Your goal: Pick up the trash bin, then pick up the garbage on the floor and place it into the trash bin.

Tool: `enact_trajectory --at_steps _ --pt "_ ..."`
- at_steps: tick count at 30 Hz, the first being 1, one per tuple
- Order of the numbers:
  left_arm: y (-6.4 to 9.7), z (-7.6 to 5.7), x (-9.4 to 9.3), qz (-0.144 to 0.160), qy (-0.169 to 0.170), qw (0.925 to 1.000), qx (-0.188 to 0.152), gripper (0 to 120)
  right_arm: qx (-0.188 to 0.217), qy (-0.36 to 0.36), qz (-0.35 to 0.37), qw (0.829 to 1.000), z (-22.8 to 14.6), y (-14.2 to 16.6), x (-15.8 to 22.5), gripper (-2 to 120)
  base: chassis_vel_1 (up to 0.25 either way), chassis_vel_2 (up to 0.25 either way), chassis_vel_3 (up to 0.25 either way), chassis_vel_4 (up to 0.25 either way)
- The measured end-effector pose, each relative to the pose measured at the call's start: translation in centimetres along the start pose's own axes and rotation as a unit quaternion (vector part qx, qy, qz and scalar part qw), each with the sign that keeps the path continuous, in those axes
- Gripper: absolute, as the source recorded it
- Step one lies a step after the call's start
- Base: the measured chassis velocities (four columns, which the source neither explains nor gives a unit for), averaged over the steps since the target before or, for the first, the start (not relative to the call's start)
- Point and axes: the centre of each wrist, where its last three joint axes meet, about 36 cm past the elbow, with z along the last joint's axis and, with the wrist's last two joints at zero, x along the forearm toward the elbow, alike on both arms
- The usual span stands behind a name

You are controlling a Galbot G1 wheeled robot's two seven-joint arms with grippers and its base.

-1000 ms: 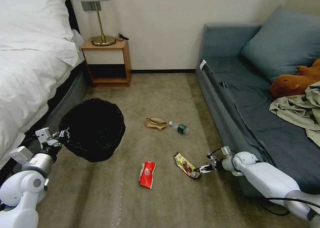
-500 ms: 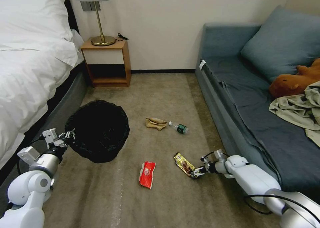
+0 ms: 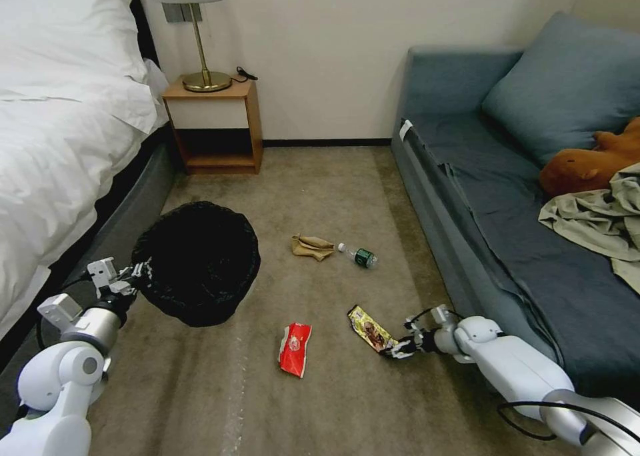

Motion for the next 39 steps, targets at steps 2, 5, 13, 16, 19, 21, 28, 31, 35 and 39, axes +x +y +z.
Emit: enact_trajectory --at_steps 2,5,13,16,19,21,28,31,35,39 --pt "0.1 0.1 0.2 0.001 0.001 1.0 -0.002 4 0.003 -0.004 0.008 1.0 -0.1 -0.5 -0.2 100 0.0 0.0 0.0 0.0" --pt "0.1 -0.1 0.3 0.003 0.001 1.0 -0.006 4 0.006 -0.008 0.01 1.0 -0.2 -0.2 -1.0 100 0.0 0.0 0.0 0.0" --pt "0.1 -0.2 0.5 0.005 0.0 1.0 -0.008 4 0.01 -0.009 0.007 1.0 -0.1 1.1 -2.5 100 0.0 0.0 0.0 0.0" --pt "0.0 -0.2 0.5 0.007 0.001 0.9999 -0.008 4 0.018 -0.007 -0.007 1.0 0.3 1.7 -2.7 100 0.0 0.0 0.0 0.0" --pt "0.1 -0.2 0.4 0.007 0.0 0.9999 -0.008 4 0.023 -0.004 -0.014 1.0 0.5 2.0 -2.6 100 0.0 0.0 0.0 0.0" --pt "0.1 -0.1 0.3 0.008 0.001 0.9999 -0.007 4 0.022 -0.002 -0.023 0.999 0.9 2.1 -1.8 100 0.0 0.0 0.0 0.0" --pt "0.0 0.0 0.0 0.01 0.0 0.9999 -0.005 4 0.017 0.005 -0.024 1.0 1.8 1.8 -0.4 100 0.0 0.0 0.0 0.0" --pt "0.1 0.1 0.0 0.01 0.002 0.9999 -0.004 4 0.014 0.005 -0.024 1.0 2.0 1.8 -0.5 99 0.0 0.0 0.0 0.0" --pt "0.2 0.3 0.0 0.01 0.003 0.9999 -0.003 4 0.011 0.0 -0.026 1.0 1.9 2.0 -0.9 100 0.0 0.0 0.0 0.0" --pt "0.2 0.7 0.1 0.01 0.006 0.9999 -0.003 4 0.006 -0.015 -0.022 1.0 1.5 2.7 -2.1 99 0.0 0.0 0.0 0.0"
